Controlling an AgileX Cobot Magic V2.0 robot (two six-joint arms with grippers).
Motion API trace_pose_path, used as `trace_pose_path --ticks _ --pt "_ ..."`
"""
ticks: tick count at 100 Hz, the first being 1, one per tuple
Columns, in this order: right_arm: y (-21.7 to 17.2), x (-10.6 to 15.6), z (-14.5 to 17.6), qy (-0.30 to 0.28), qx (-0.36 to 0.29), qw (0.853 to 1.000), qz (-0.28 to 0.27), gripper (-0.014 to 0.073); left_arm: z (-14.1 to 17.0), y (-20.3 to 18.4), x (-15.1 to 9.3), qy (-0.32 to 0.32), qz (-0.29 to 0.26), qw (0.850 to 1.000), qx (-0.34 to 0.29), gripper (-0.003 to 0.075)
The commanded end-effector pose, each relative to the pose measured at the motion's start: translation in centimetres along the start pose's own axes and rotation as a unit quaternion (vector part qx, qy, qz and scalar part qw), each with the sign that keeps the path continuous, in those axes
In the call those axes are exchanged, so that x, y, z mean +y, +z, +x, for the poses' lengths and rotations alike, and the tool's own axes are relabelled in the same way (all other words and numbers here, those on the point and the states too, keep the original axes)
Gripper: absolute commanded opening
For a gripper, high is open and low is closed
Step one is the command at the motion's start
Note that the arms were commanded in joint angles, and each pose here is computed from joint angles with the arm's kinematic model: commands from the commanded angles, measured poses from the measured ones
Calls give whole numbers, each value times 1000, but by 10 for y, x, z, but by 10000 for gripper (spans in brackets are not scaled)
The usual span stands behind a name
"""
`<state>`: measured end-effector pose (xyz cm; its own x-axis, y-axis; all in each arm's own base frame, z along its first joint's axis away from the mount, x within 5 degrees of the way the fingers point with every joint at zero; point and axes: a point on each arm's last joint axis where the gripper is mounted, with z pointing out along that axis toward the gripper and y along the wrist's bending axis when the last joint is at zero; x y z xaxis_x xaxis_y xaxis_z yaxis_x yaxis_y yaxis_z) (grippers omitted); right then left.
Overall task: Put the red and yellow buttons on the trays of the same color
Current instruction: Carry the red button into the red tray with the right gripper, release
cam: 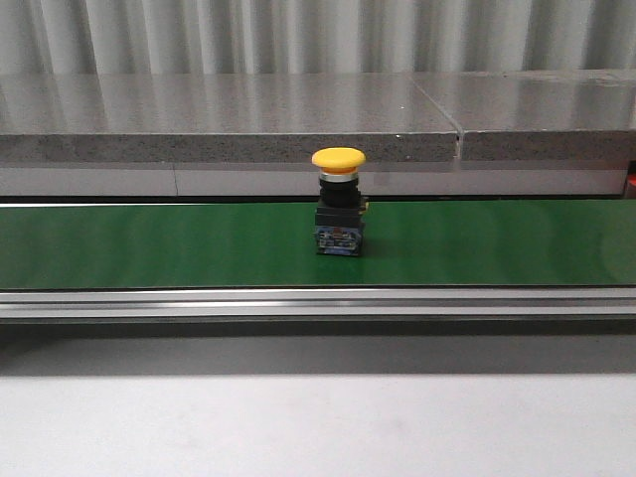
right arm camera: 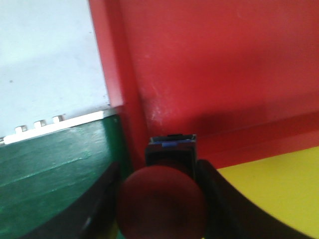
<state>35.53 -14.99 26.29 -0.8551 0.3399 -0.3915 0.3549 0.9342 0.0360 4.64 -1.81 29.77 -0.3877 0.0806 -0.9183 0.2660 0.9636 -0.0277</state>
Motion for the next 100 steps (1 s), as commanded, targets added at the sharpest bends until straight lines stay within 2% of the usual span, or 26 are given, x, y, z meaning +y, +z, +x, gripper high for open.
trace_pose_path --ticks 1,64,85,92,100 --pt "-19 -8 -12 27 -53 998 2 193 -13 -3 -1 -4 7 999 -42 -20" --pt "32 -6 -60 67 -57 995 -50 193 -13 -3 -1 -4 7 999 -42 -20" --pt "47 -5 -64 79 -51 993 -66 201 -13 -3 -1 -4 7 999 -42 -20" --pt "49 -5 -63 72 -44 994 -66 258 -13 -3 -1 -4 7 999 -42 -20" --pt "49 -4 -62 66 -42 995 -66 410 -13 -3 -1 -4 7 999 -42 -20"
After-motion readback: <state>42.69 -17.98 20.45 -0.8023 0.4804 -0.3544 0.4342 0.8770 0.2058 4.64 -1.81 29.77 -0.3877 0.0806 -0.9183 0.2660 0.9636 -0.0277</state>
